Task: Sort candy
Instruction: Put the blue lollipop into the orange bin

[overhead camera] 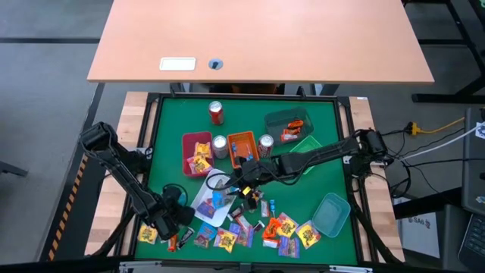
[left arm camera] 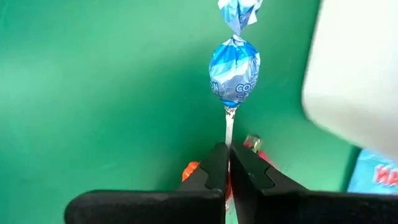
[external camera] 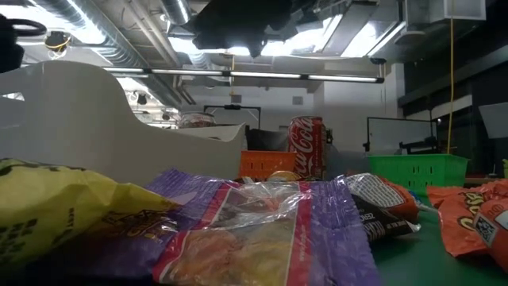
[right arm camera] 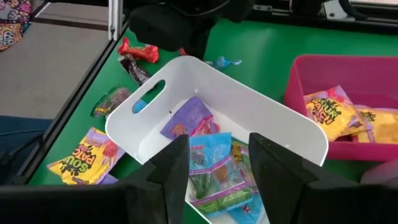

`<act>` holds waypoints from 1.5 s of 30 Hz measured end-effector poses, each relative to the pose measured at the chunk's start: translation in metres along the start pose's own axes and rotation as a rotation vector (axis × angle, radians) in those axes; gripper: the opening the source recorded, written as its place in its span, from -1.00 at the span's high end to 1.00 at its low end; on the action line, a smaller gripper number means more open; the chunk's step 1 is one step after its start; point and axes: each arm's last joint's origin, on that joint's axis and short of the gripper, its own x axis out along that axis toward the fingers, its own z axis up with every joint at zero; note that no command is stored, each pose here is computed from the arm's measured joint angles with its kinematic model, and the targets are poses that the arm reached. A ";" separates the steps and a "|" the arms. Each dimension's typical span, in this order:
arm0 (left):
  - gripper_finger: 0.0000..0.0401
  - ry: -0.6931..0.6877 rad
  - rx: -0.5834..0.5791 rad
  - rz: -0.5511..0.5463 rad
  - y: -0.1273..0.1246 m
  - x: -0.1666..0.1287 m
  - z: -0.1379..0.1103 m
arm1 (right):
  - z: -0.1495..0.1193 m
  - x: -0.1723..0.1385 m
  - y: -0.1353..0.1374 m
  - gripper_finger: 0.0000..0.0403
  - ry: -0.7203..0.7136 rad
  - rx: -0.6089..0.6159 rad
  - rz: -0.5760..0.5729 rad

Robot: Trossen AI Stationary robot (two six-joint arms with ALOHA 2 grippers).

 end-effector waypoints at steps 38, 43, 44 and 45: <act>1.00 -0.612 0.207 -0.582 -0.056 -0.050 0.054 | -0.009 -0.051 0.003 0.18 0.264 0.016 -0.010; 1.00 -0.737 0.321 -0.527 -0.079 -0.047 0.090 | -0.015 -0.068 0.005 0.18 0.373 0.042 -0.015; 1.00 -0.753 0.345 -0.513 -0.083 -0.046 0.097 | -0.017 -0.070 0.008 0.18 0.396 0.049 -0.013; 1.00 -0.764 0.364 -0.502 -0.086 -0.045 0.105 | -0.019 -0.071 0.009 0.18 0.422 0.054 -0.015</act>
